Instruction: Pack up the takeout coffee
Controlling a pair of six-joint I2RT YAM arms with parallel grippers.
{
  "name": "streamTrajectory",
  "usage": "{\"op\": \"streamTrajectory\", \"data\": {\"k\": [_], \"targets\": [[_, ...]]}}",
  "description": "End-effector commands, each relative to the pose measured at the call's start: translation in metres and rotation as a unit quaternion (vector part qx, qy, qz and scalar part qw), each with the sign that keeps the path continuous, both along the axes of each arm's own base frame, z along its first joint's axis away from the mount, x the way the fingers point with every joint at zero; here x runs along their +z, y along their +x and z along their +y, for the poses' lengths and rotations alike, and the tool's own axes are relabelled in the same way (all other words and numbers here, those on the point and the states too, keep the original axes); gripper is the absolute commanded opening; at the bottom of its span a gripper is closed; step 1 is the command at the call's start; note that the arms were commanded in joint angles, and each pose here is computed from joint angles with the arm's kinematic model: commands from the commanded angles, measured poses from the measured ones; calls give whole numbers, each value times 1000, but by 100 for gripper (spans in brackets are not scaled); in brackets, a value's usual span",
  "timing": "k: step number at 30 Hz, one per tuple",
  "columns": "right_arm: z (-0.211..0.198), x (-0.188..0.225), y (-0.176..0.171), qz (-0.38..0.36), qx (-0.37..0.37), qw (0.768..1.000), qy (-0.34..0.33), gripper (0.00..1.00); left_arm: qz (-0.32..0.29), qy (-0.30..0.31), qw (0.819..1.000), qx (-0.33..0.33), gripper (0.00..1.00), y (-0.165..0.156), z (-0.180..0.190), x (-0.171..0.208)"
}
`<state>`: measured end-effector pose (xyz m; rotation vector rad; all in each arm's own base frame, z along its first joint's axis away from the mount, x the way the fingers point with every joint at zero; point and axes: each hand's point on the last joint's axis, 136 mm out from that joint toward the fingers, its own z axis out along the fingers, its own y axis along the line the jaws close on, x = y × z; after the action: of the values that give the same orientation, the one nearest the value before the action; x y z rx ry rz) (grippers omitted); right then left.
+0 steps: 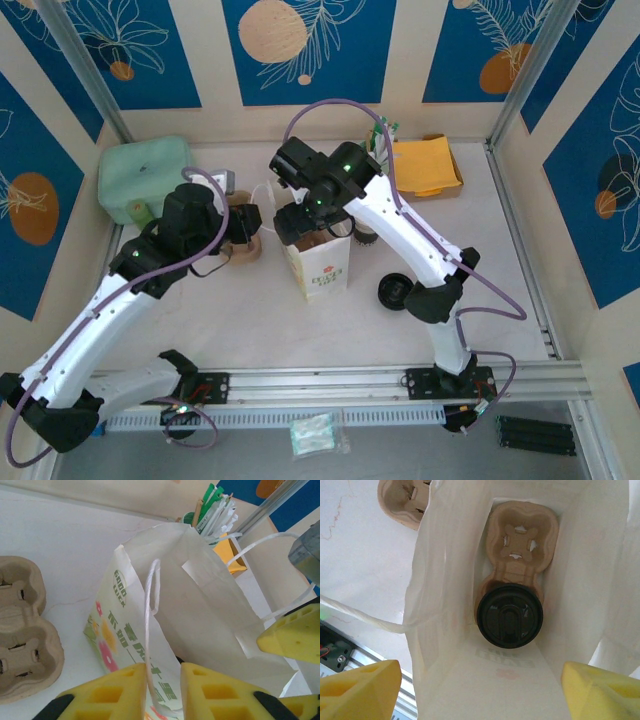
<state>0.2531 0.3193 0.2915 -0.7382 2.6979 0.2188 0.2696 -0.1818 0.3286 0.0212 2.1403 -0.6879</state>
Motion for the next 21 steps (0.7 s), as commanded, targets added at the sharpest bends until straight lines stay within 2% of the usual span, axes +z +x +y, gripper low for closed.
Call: {"op": "streamTrajectory", "data": {"k": [1,9,21], "targets": [[-31,11,-22,15,-10,999,-29,84,-31,-16,999,-3,29,-1,2,25],[-36,26,-24,0,-15,1000,-12,84,-44,-20,999,-7,38,-1,1,37],[-43,59,-28,-30,-24,998,48,83,-69,-28,997,-10,52,-2,1,61]]}}
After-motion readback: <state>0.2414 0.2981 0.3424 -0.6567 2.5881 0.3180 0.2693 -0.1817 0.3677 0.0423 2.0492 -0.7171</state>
